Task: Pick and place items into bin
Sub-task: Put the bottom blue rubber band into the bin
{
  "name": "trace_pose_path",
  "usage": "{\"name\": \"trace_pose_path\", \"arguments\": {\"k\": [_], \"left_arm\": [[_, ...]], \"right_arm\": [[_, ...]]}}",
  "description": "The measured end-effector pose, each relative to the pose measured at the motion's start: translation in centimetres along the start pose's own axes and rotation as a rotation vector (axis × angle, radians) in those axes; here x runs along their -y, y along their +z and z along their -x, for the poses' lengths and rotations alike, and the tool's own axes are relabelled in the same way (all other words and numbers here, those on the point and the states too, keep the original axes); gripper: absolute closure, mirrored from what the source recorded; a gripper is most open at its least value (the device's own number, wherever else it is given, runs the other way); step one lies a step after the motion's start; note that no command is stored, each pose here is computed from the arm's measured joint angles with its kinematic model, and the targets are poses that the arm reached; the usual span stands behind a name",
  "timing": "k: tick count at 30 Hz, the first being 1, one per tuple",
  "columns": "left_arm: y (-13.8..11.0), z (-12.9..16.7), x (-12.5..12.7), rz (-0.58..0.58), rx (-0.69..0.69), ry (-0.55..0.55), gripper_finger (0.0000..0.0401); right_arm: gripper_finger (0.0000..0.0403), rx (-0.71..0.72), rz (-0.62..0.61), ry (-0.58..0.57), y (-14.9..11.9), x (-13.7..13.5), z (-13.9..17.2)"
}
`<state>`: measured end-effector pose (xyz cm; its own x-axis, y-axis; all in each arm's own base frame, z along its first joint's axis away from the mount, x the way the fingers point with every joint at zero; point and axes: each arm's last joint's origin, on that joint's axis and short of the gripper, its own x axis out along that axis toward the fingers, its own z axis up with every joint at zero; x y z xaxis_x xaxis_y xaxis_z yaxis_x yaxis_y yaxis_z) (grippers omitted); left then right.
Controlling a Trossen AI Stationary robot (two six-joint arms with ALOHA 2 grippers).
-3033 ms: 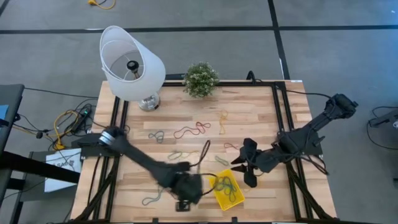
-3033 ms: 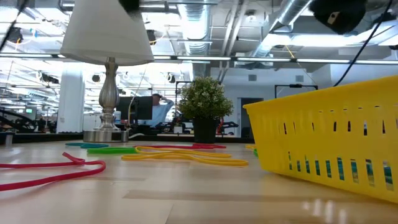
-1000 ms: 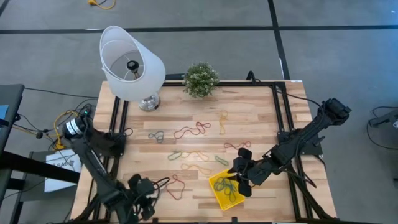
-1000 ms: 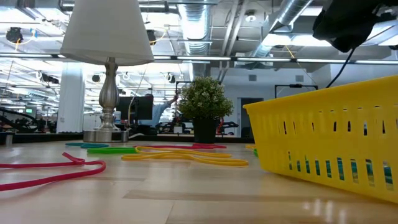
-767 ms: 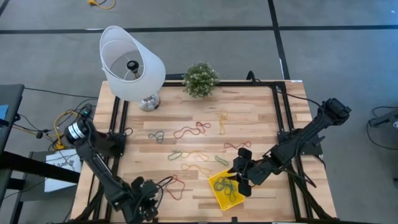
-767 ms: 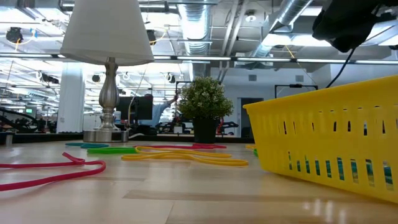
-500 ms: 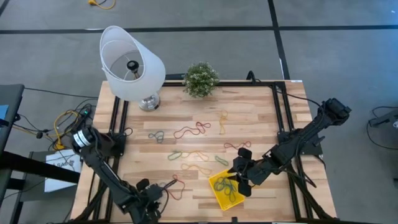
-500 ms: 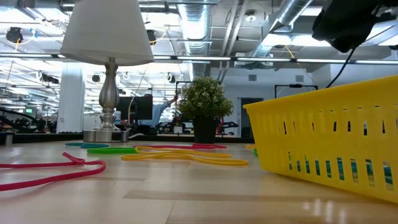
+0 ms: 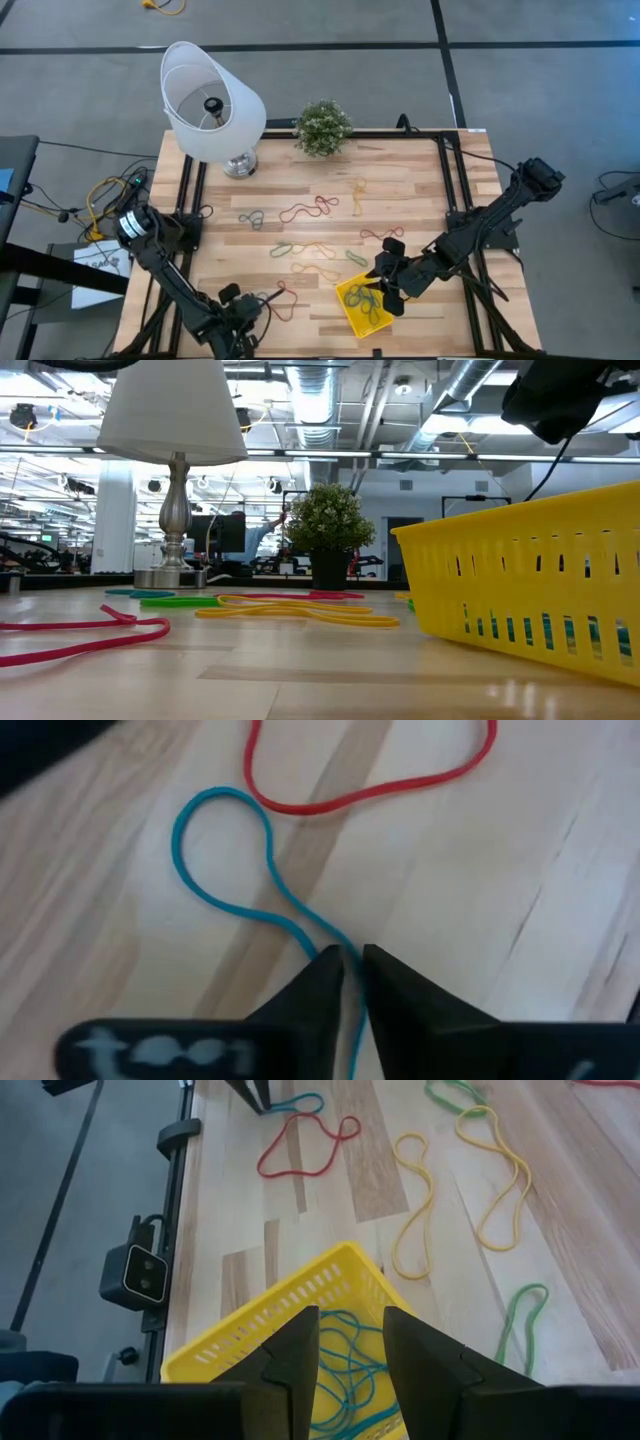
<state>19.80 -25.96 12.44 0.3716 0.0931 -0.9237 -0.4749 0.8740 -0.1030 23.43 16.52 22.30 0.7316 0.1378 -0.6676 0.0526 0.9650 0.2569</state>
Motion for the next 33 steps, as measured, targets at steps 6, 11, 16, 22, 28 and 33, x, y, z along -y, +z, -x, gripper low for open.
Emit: {"name": "trace_pose_path", "arguments": {"k": [6,11,16,22,28,33], "left_arm": [[-0.5,-0.2,-0.4,0.005,0.02,0.011,0.0397],[-0.4,0.5,0.3,-0.04,0.069,0.03,0.0401],[1.0,3.2,2.1,-0.062,0.149,0.051,0.0401],[4.1,7.3,5.2,-0.152,0.394,0.0,0.0401],[8.7,10.8,7.3,-0.188,0.607,-0.013,0.0401],[12.9,11.5,8.2,-0.235,0.699,-0.045,0.0401]], "right_arm": [[0.0294,0.001,-0.001,0.001,0.0,0.0,0.0],[0.0294,0.002,-0.001,0.002,0.0,0.0,0.0],[0.0294,0.002,-0.001,0.002,0.0,0.0,0.0],[0.0294,0.006,-0.006,-0.006,0.2,0.2,-0.1],[0.0294,0.007,-0.009,-0.008,0.2,0.2,-0.1],[0.0294,-0.022,-0.062,-0.018,-0.3,0.1,0.1]]}}
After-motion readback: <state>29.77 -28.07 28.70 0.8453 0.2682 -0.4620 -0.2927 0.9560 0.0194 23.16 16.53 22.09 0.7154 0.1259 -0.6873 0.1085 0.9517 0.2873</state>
